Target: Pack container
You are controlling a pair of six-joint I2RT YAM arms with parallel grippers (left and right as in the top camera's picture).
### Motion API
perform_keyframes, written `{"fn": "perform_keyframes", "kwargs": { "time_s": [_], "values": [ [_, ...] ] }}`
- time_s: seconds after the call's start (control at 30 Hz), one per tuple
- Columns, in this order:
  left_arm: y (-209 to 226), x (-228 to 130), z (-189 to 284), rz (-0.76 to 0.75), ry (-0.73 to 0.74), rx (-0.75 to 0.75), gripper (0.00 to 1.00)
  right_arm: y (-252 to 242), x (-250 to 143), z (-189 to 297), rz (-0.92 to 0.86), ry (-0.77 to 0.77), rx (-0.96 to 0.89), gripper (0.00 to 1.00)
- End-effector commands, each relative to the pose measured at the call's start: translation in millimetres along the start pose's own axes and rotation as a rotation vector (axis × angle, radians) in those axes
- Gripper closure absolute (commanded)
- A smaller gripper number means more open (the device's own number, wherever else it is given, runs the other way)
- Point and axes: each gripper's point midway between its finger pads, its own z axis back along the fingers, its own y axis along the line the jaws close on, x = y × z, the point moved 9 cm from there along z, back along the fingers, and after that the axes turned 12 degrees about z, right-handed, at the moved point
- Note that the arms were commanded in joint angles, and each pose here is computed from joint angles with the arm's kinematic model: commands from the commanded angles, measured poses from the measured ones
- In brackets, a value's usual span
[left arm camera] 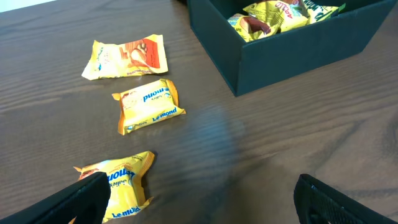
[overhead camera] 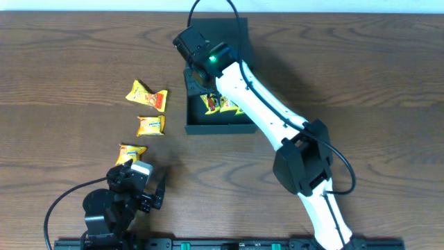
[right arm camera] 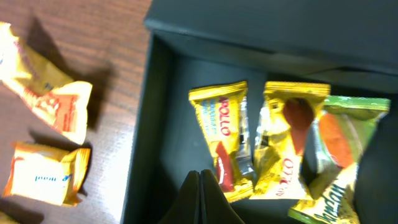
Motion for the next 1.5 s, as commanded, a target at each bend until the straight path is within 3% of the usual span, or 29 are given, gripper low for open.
{"fn": "perform_keyframes", "kwargs": {
  "time_s": [0.0,1.0,1.07,1.13,1.2,1.47],
  "values": [
    [0,-2,-2,0.003,0.002,0.0,0.05,1,-12,-19,0.063,0.072,0.074,0.98],
    [0,-2,-2,0.003,0.002,-0.001,0.05,-1,-49,-91,0.157,0.092,0.124,0.97],
    [0,-2,-2,0.003,0.002,-0.001,0.05,-1,-48,-92,0.157,0.082,0.121,0.9],
    [0,-2,-2,0.003,0.002,0.0,0.05,-2,-45,-92,0.154,0.064,0.102,0.72],
    [0,-2,-2,0.003,0.002,-0.001,0.05,-4,-43,-92,0.147,0.049,0.078,0.64],
    [0,-2,-2,0.003,0.002,-0.001,0.05,-8,-41,-93,0.081,0.034,0.021,0.63]
  ]
}}
